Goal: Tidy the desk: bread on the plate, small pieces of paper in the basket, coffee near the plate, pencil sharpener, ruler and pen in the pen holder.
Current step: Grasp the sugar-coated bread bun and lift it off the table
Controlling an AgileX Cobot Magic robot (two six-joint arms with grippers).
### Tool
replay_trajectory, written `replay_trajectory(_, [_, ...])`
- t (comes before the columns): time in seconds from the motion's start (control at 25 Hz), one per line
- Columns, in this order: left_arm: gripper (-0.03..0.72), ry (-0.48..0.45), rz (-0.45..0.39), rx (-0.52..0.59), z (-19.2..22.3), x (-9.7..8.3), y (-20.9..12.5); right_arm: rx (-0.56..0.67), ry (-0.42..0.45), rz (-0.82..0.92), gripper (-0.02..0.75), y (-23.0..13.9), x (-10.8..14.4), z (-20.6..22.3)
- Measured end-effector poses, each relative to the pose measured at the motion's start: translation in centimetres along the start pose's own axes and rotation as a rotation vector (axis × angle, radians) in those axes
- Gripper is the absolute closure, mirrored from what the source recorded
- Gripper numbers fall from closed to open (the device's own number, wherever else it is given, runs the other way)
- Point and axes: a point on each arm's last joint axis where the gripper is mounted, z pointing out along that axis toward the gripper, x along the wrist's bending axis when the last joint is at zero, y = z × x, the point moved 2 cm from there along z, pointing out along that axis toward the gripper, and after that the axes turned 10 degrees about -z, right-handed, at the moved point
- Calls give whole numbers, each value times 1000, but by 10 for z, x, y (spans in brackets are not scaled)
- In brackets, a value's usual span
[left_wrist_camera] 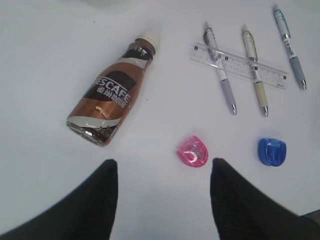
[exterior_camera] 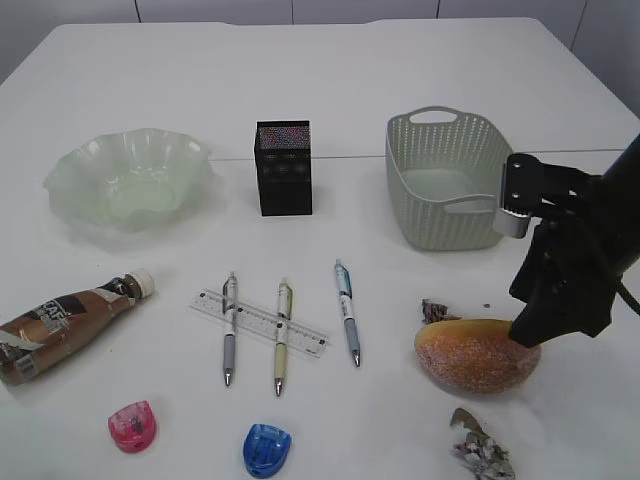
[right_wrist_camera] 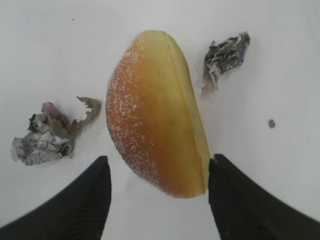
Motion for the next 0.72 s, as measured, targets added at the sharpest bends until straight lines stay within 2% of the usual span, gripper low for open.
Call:
replay_trajectory(0.2, [255, -8, -5, -4, 0, -1, 0, -28, 12, -91, 238, 5, 1, 3])
replay_trajectory(0.48, [255, -34, -22, -4, 0, -4, 0, 6, 39, -182, 234, 8, 6, 6])
replay_trajectory(0.72, [255, -37, -25, -4, 0, -4, 0, 21, 65, -182, 234, 5, 3, 16])
